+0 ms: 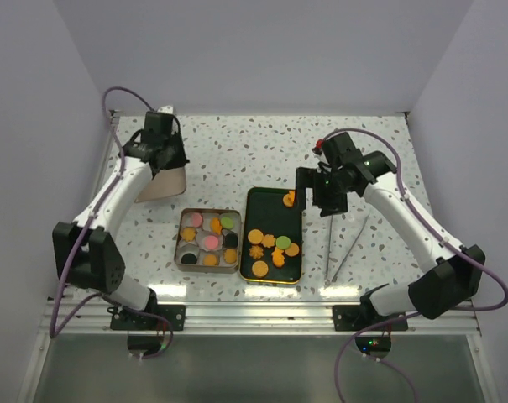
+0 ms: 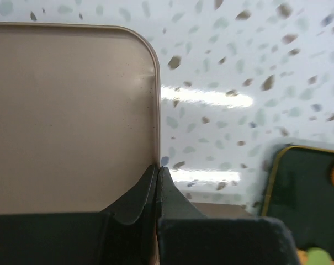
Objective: Pack the cookies
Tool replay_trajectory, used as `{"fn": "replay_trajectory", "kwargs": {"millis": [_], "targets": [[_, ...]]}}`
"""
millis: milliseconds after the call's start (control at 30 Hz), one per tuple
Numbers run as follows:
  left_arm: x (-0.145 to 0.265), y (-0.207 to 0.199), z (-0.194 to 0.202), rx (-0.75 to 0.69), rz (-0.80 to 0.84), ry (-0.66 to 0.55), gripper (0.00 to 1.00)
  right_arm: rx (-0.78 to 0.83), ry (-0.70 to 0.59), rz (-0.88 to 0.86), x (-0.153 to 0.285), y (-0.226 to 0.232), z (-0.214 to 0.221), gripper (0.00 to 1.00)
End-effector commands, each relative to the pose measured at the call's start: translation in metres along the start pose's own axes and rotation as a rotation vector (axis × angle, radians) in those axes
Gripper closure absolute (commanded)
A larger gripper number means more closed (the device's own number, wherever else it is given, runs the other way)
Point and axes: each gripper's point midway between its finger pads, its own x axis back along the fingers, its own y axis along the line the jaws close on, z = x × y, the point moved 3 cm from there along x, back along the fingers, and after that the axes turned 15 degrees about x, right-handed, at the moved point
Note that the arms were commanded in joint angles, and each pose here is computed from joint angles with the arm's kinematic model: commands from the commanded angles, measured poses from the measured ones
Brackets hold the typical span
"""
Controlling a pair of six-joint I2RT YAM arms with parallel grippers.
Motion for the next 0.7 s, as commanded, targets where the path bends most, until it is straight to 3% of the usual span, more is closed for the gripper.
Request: {"fn": "replay_trajectory", "kwargs": {"millis": [0, 167, 367, 433, 500, 533, 667], "targets": [[0.073, -0.039, -0.037, 0.141, 0.25, -0.12, 1.0, 0.04, -0.15, -0.147, 0.03, 0.03, -0.034, 0.09], [0.146, -0.057, -0.043, 0.187, 0.49, -0.165, 1.0, 0.025, -0.341, -0.506, 0.074, 0.087, -0.07, 0.05], [0.241, -0.103, -0.019, 0.188, 1.053, -0.012, 1.0, -0.05, -0.428, -0.984, 0.101, 0.136, -0.1, 0.02], [0.274, -0.107, -0.017, 0.242, 1.174, 0.025, 1.0, -0.034, -0.412, -1.058, 0.099, 0.141, -0.106, 0.02], [0.306, -0.113, -0.017, 0.2, 1.334, 0.033, 1.0, 0.027, -0.412, -1.145, 0.11, 0.149, -0.111, 0.02], [0.318, -0.115, -0.017, 0.264, 1.377, 0.088, 1.0, 0.03, -0.408, -1.171, 0.106, 0.15, -0.117, 0.01], [0.362, -0.12, -0.027, 0.282, 1.569, 0.075, 1.0, 0.069, -0.474, -1.334, 0.119, 0.153, -0.139, 0.02]]}}
